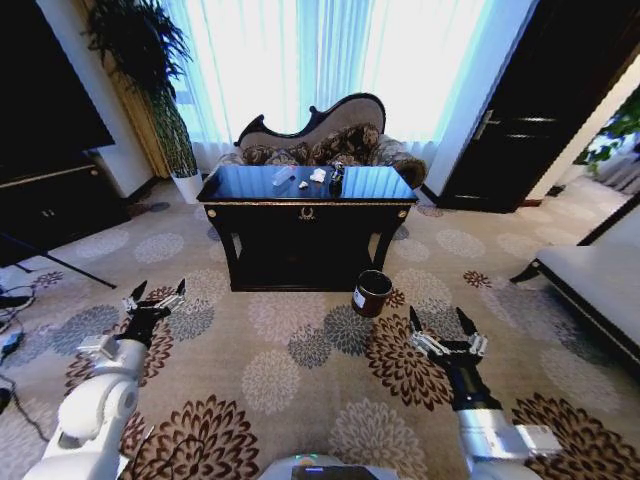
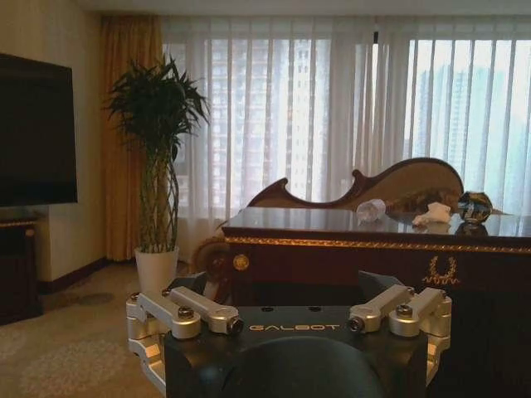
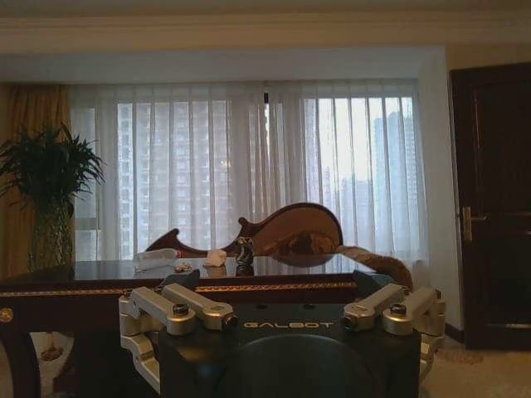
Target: Move to the front of the table and place the trash on the table into the trash bin.
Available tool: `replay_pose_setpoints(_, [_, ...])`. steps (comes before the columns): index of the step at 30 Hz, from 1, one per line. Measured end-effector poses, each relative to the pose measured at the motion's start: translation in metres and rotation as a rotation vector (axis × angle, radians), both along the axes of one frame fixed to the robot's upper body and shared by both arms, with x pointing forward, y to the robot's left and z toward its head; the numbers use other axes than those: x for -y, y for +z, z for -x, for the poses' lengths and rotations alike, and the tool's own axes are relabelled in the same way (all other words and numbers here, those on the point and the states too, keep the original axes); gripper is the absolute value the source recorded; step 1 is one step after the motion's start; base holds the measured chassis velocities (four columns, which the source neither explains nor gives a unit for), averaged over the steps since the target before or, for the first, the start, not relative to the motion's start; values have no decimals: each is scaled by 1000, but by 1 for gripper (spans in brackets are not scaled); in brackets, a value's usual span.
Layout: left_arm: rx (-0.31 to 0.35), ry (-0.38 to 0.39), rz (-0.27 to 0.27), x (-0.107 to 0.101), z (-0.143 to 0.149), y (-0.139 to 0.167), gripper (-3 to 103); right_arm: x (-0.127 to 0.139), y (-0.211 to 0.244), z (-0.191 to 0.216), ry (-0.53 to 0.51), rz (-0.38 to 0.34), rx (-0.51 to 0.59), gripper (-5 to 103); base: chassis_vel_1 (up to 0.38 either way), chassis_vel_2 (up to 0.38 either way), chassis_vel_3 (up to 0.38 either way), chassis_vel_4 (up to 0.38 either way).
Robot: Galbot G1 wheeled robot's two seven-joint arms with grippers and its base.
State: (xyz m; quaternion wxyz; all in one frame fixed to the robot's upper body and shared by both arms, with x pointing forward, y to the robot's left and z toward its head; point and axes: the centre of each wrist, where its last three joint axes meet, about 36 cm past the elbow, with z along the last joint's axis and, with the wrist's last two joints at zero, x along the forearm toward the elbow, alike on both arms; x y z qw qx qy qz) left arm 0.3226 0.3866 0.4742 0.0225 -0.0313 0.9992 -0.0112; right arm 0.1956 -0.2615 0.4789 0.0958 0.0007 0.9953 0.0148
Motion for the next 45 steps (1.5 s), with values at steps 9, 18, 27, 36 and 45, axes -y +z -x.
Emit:
replay_pose_setpoints(9, [-28, 31, -28, -4, -7, -9, 100, 8, -14, 0, -17, 33, 7, 100, 0, 0, 0, 0])
replay_pose_setpoints(18, [-18, 30, -29, -7, -12, -16, 100, 11, -15, -4, -72, 136, -29, 100, 0, 0, 0, 0])
replay_pose_setpoints(27, [12, 38, -53, -6, -9, -15, 100, -2, -5, -5, -67, 74, -55, 100, 0, 0, 0, 0])
replay_pose_setpoints(36, [18, 37, -23, -4, -7, 2, 100, -12, 12, -3, -50, 11, -9, 100, 0, 0, 0, 0])
replay_pose_setpoints(45, [25, 37, -40, -4, -6, 13, 100, -14, 18, -1, -61, -2, -4, 100, -74, 79, 69, -90])
